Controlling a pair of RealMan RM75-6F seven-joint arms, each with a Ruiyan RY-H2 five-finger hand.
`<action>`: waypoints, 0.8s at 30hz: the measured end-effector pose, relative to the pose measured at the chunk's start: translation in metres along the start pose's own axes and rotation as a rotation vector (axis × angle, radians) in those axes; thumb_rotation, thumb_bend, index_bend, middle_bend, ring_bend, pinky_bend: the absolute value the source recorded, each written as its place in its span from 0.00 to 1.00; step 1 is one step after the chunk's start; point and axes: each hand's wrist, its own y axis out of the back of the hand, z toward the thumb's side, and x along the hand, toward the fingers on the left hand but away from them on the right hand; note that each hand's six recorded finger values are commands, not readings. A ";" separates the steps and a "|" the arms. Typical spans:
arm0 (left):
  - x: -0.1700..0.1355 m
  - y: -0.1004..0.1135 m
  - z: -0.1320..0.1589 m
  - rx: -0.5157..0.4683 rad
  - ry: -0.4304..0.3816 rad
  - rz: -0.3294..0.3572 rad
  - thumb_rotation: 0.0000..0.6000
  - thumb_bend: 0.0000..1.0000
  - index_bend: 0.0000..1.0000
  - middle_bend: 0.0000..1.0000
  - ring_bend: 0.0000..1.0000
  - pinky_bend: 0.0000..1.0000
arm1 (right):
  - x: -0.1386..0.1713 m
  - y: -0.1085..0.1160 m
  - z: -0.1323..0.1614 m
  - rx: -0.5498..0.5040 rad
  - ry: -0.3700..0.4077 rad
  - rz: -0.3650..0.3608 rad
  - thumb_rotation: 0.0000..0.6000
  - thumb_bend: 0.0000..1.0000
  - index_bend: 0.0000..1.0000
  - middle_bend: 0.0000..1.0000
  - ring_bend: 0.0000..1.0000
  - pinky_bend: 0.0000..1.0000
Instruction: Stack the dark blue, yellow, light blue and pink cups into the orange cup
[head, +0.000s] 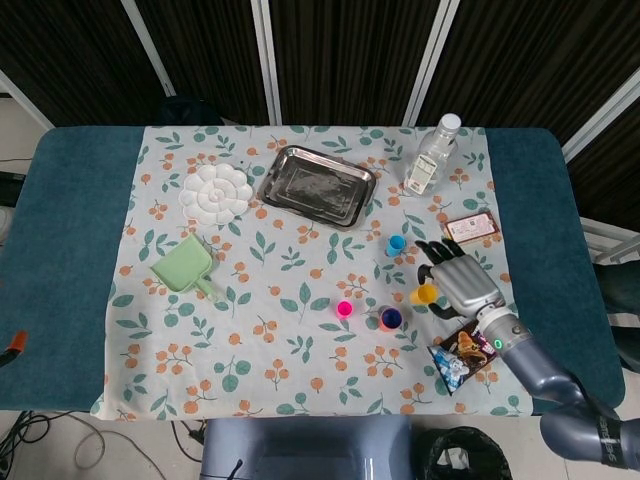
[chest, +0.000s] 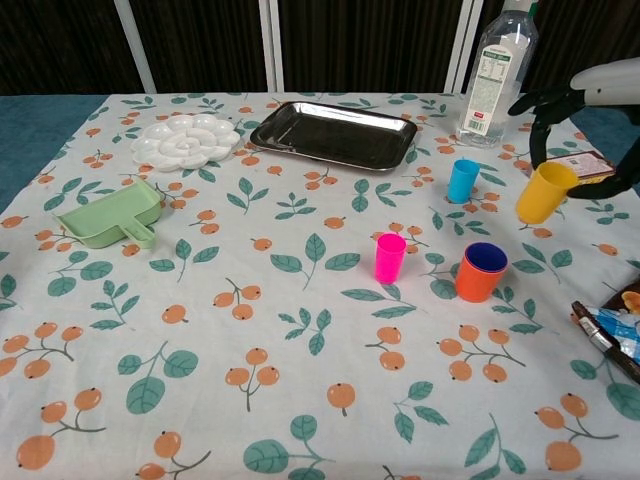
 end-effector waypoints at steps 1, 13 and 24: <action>0.000 0.000 0.000 0.000 -0.001 0.000 1.00 0.22 0.21 0.12 0.00 0.00 | 0.004 0.000 0.006 -0.001 0.016 0.003 1.00 0.41 0.49 0.00 0.06 0.06; -0.001 -0.001 0.000 0.000 -0.001 -0.004 1.00 0.22 0.21 0.12 0.00 0.00 | 0.022 -0.008 0.041 0.001 0.101 -0.025 1.00 0.41 0.49 0.00 0.06 0.07; 0.000 -0.001 0.000 -0.001 0.000 -0.005 1.00 0.22 0.21 0.12 0.00 0.00 | 0.010 -0.012 0.043 -0.001 0.087 -0.028 1.00 0.41 0.49 0.00 0.06 0.07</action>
